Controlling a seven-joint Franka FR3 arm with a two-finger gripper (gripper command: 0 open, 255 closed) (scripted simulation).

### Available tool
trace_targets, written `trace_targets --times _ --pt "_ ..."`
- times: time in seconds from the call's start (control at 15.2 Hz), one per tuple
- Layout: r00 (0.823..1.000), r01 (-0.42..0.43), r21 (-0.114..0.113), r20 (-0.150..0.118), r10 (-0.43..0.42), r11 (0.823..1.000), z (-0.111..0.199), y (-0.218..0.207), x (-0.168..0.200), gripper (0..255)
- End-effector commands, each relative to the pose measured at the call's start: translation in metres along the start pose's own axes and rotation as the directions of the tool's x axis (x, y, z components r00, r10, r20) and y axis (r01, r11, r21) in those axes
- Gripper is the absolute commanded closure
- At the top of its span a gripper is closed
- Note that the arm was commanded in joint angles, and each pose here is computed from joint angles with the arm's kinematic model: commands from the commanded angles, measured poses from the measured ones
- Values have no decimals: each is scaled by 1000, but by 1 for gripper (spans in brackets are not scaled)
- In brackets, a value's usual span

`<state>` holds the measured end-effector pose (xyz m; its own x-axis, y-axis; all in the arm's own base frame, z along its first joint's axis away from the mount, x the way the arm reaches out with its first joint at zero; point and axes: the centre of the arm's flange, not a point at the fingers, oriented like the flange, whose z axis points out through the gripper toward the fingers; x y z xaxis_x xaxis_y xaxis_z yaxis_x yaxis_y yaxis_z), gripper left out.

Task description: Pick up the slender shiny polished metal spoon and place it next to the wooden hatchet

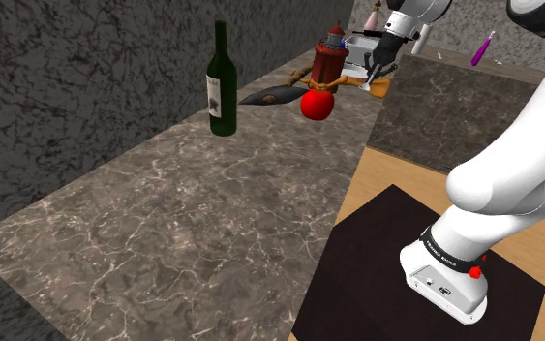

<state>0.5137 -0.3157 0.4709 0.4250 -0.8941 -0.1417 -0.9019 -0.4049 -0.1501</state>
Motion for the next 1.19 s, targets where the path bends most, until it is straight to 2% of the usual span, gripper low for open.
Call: trace_targets --times 0.0,1.12 --pt "1000 0 0 0 0 1000 10 2 2 255" --pt "1000 0 0 0 0 1000 98 15 15 255"
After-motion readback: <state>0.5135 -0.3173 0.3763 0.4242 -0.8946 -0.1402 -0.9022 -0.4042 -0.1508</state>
